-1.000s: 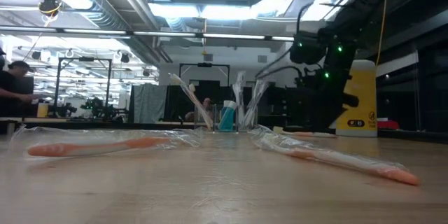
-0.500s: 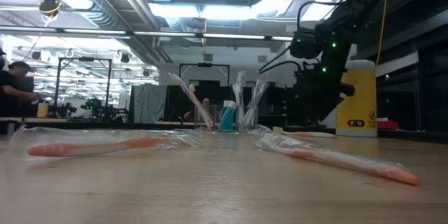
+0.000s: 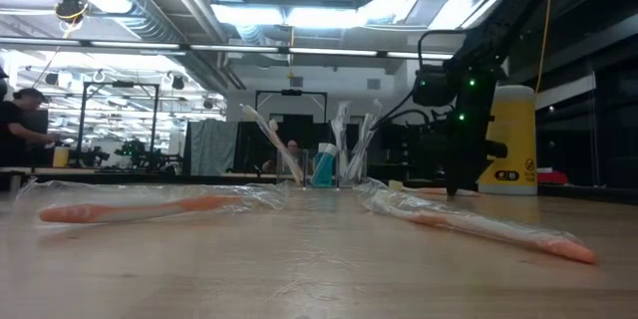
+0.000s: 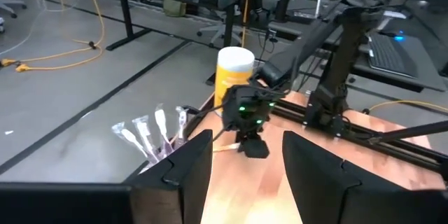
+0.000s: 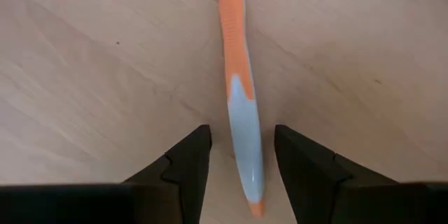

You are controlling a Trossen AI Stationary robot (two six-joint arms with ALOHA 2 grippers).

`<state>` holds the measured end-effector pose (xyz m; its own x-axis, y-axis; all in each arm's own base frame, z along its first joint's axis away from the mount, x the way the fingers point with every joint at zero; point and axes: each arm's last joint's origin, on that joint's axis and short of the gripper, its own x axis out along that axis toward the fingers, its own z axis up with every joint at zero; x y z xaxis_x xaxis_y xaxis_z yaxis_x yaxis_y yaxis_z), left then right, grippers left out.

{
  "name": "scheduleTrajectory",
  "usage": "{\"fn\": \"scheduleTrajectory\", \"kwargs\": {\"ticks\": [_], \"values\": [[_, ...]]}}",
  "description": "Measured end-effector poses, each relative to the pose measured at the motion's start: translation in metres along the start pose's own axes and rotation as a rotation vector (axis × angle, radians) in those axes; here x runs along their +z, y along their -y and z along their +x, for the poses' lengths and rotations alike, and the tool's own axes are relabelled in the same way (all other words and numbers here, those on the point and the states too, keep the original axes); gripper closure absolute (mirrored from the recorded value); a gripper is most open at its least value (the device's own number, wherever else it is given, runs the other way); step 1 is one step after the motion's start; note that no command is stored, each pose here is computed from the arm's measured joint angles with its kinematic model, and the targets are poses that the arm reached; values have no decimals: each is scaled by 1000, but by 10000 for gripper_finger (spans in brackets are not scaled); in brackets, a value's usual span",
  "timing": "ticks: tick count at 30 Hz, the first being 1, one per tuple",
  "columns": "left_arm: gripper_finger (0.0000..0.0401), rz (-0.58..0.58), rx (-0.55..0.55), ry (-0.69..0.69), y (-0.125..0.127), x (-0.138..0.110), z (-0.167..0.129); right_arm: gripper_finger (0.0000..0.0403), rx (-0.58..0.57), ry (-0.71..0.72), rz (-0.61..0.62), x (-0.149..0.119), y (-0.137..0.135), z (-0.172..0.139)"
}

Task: Pick & Place toothbrushing station
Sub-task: Put the orange toothbrush into the transparent organizer

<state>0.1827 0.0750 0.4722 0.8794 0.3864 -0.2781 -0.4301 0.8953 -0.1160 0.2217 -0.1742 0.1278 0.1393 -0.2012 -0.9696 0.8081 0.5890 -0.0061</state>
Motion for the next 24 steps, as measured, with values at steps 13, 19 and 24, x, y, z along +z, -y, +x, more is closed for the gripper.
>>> {"fn": "scheduleTrajectory", "kwargs": {"ticks": [13,19,24], "values": [[238,-33,217,-66,-2,-12,-20,374,95,-15,-61,-13,-42,-1],[242,-102,267,-105,-6,-21,-48,386,329,-56,-99,-29,-78,-14],[240,-194,326,-189,-10,-34,-69,386,506,42,-152,-45,-115,-52]]}}
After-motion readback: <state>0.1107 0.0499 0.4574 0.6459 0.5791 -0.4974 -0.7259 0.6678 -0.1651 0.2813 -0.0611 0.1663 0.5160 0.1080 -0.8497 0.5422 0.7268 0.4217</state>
